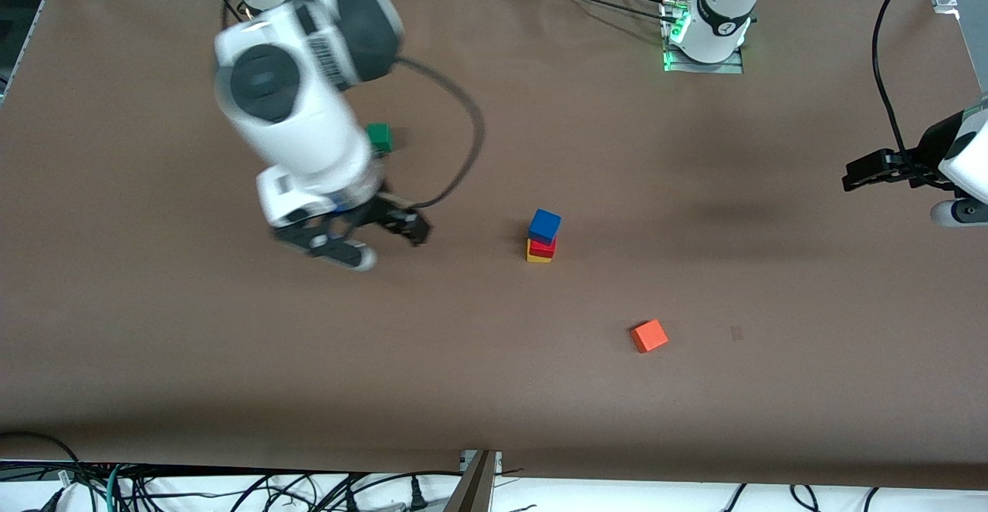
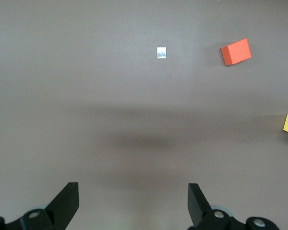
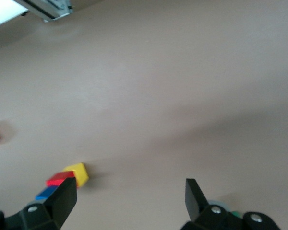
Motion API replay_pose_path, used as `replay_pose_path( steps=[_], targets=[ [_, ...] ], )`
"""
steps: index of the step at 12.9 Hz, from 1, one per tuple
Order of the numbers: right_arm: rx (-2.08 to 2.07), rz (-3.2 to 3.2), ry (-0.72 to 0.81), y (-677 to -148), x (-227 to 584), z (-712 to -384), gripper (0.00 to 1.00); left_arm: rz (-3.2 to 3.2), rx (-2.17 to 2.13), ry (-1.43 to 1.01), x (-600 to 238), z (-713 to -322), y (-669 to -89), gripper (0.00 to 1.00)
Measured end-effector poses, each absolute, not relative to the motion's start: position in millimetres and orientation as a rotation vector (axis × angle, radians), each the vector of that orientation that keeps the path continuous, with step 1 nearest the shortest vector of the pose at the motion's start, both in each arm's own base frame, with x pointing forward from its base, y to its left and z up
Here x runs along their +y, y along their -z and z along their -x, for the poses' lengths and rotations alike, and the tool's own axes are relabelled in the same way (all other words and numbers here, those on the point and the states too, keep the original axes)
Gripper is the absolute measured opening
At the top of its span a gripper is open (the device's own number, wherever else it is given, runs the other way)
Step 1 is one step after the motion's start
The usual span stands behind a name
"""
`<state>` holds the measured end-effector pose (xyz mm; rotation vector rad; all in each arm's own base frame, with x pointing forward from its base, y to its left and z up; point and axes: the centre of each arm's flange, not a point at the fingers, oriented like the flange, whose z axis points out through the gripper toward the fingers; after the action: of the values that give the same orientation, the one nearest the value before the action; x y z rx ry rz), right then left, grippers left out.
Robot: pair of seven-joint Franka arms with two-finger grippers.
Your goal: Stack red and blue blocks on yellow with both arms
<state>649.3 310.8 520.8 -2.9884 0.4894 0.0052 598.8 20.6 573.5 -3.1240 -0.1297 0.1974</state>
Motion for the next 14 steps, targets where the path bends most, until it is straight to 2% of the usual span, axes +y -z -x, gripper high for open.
replay_pose_path(
  steps=[3,7,10,14],
  targets=[
    [0.364,2.964,-0.073,-531,205,-655,1.0,3.124,-0.13,-0.196,21,-599,-574,1.0],
    [0.213,3.009,-0.08,-557,102,-600,1.0,3.124,-0.131,-0.196,21,-599,-574,1.0],
    [0.131,3.082,-0.044,-574,85,-557,1.0,3.124,-0.128,-0.195,20,-599,-574,1.0],
    [0.079,3.101,-0.021,-576,100,-549,1.0,3.124,-0.124,-0.195,18,-599,-574,1.0]
  ],
)
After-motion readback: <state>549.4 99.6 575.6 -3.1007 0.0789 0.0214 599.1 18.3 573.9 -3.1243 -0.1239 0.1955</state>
